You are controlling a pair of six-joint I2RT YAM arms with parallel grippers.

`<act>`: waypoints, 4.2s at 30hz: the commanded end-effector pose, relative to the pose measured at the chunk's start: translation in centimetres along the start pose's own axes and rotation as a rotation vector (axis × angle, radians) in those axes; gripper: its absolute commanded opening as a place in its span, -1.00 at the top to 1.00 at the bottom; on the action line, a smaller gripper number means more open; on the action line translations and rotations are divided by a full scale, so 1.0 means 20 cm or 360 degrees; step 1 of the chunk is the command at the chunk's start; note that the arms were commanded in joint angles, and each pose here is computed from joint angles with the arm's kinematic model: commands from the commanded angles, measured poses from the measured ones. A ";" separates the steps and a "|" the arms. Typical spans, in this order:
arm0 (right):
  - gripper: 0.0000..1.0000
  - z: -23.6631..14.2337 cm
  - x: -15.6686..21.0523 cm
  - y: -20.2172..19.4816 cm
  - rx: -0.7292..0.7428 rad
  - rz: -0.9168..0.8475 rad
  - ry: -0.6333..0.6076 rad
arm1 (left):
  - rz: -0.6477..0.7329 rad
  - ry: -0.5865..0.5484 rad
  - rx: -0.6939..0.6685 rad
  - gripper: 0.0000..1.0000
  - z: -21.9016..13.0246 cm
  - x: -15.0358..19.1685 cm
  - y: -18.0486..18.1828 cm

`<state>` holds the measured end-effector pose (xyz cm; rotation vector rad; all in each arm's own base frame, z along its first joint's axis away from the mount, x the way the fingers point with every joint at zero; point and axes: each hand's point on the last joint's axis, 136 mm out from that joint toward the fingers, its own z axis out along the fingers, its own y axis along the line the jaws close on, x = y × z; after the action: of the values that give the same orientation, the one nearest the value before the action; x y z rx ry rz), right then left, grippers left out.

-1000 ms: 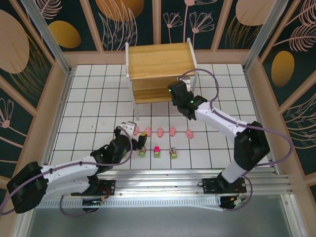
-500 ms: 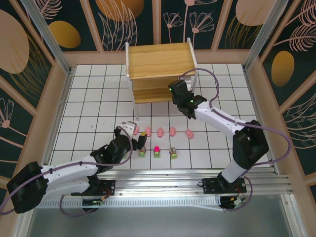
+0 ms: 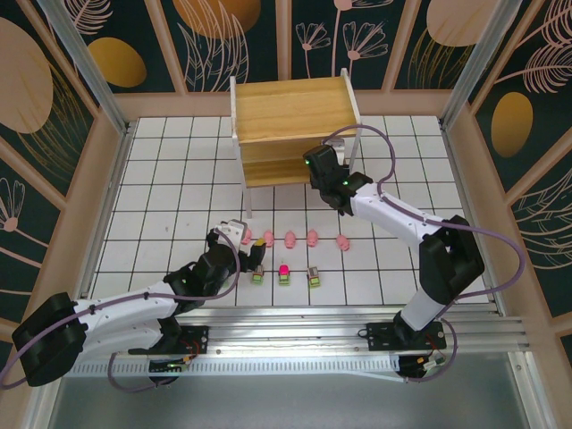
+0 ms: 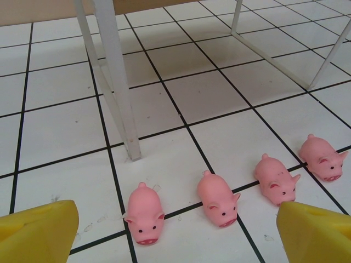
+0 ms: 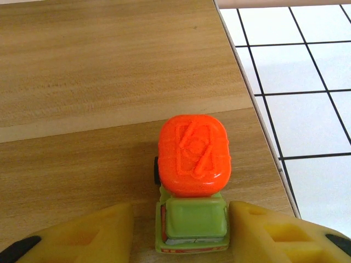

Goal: Place and organize the plastic toys onto the shelf

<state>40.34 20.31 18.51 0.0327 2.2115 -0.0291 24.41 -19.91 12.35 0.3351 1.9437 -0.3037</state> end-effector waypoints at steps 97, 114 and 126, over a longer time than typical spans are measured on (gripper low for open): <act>0.36 -0.62 1.08 0.05 -0.0373 -0.0105 0.0484 | -0.0478 0.0899 -0.0471 -0.23 -0.31 0.72 0.16; 0.45 -0.62 1.10 0.03 -0.0362 -0.0110 0.0484 | -0.0458 0.0907 -0.0514 0.07 -0.30 0.73 0.18; 0.51 -0.62 1.08 0.01 -0.0346 -0.0105 0.0465 | -0.0449 0.0906 -0.0491 0.39 -0.28 0.72 0.15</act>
<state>17.55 22.01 8.78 -0.1854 2.5032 0.2184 15.43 -13.05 1.05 -0.0703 2.5536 -0.0499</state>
